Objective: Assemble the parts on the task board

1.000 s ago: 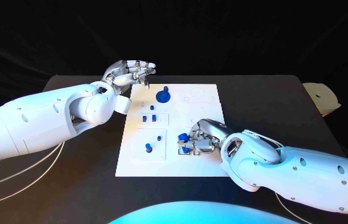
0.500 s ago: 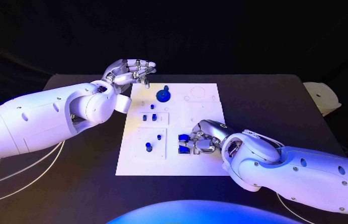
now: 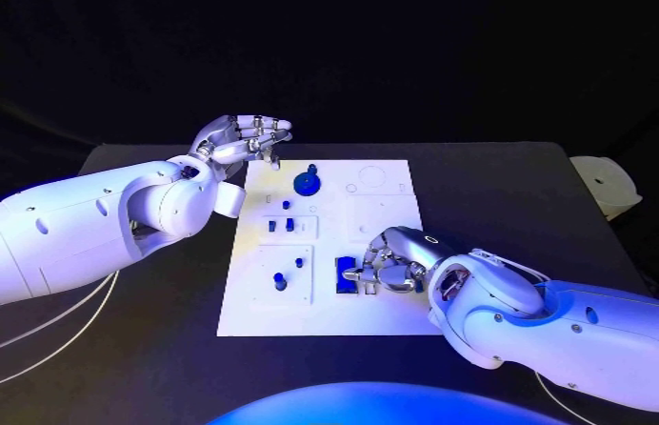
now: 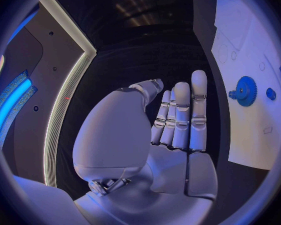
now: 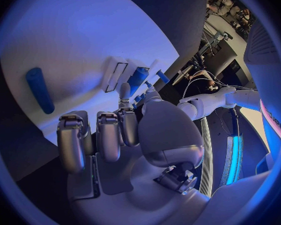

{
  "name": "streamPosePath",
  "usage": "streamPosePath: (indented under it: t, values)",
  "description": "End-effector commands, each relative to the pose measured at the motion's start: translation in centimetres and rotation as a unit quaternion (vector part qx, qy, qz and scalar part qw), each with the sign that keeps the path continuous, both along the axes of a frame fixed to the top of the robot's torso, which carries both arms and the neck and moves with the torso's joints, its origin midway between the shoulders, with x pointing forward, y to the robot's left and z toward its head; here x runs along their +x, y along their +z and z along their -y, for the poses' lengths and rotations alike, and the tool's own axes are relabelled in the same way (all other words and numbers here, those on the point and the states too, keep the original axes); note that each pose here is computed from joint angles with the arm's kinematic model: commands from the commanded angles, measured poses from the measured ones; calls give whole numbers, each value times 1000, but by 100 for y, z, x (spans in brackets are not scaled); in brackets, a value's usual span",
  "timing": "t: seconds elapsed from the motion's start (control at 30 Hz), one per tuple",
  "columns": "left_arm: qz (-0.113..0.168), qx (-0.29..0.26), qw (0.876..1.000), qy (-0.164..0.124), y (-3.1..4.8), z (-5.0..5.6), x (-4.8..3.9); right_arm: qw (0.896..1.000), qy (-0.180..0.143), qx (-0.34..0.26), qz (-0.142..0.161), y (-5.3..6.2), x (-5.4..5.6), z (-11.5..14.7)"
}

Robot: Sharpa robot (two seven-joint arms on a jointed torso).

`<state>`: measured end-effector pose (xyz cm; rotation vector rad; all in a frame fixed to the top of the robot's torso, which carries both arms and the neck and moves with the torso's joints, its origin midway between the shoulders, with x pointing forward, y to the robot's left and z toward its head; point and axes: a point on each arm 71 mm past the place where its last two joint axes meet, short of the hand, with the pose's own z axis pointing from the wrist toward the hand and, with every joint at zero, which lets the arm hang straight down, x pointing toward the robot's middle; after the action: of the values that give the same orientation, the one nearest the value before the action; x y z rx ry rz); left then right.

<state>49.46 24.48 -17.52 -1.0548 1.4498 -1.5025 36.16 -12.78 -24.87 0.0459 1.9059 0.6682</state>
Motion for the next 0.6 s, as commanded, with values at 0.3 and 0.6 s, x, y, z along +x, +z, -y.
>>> streamPosePath:
  t: [0.3,0.6]
  values:
    - [1,-6,1000,-8,8,24,-1,998,-36,-2,49,245,90,635]
    - [2,-6,1000,-9,7,35,2,996,-54,-51,52,178,42,966]
